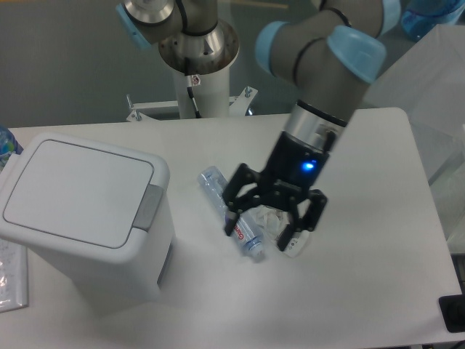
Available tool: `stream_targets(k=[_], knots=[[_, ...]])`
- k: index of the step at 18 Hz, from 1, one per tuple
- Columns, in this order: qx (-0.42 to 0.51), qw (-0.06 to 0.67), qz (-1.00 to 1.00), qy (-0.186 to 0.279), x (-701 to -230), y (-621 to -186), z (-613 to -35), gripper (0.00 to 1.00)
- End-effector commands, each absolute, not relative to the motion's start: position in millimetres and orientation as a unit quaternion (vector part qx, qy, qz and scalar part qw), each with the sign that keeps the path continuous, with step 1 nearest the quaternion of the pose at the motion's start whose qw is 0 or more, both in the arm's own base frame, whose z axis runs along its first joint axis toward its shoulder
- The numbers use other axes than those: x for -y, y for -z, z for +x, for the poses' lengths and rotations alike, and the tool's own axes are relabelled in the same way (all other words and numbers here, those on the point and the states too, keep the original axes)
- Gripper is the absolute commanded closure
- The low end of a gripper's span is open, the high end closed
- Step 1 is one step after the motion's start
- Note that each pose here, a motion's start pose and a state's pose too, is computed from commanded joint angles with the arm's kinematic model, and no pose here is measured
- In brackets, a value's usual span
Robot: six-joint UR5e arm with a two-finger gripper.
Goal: Open the trash can
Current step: 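Swing the gripper over to the grey button panel of the trash can, then press the gripper finger down on the grey button to pop the lid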
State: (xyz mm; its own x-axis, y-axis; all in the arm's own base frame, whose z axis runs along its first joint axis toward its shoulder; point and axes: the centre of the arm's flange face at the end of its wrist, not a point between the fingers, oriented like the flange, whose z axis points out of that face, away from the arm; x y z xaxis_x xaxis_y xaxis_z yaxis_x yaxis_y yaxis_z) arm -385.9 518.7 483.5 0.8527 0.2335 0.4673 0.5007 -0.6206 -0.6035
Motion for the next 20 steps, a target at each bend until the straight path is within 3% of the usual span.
stream_targets(k=[9,20], knots=[[0.19,0.363,-0.892,0.191,-524,-465,-344,0.0],[0.193,0.346,-0.897,0.195,-522,-440,-340,0.0]])
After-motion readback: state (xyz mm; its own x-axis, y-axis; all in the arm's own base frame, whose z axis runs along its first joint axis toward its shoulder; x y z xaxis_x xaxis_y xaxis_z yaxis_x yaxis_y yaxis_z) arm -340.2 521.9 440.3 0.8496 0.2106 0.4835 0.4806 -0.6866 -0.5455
